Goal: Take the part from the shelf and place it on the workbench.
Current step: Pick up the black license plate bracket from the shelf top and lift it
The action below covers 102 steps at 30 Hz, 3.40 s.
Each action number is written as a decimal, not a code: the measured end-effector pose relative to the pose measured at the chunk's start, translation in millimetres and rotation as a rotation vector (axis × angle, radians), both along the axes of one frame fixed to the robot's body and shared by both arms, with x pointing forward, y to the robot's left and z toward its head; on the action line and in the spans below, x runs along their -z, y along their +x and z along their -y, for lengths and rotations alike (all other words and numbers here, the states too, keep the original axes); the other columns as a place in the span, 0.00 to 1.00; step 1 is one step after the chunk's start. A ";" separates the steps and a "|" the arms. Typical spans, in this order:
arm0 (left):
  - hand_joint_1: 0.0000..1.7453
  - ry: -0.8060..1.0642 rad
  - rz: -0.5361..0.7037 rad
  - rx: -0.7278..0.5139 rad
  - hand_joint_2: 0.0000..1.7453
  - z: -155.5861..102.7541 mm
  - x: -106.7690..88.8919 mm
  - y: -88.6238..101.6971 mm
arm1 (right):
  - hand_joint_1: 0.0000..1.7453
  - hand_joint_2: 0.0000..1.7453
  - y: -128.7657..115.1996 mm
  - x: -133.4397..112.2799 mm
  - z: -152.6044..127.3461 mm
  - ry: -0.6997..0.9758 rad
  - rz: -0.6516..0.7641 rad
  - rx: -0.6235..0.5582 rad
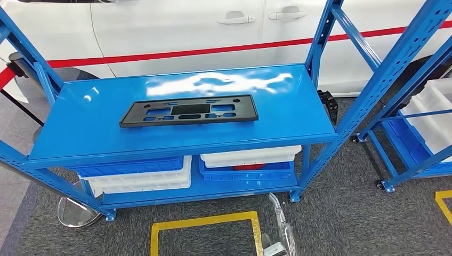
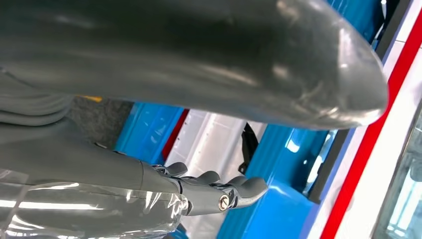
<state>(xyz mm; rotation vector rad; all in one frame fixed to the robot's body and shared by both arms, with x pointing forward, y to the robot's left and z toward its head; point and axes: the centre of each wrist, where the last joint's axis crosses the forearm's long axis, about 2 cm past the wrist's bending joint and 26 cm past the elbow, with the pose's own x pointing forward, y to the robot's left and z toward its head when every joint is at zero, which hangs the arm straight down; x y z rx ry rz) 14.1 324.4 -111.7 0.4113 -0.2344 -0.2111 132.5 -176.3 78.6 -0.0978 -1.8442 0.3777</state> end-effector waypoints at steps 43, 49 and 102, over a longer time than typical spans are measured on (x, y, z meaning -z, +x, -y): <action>0.00 -0.035 0.024 0.227 0.00 -14.8 -1.2 9.4 | 0.00 1.00 172.0 -62.6 -16.0 -1.256 0.482 0.223; 0.00 -0.032 0.017 0.227 0.00 -14.7 -1.3 10.4 | 0.00 1.00 174.2 -47.5 -24.7 -1.340 0.500 0.197; 0.00 -0.087 0.087 0.413 0.00 114.6 -10.2 42.2 | 0.00 1.00 236.9 -90.4 -76.0 -1.360 0.339 0.167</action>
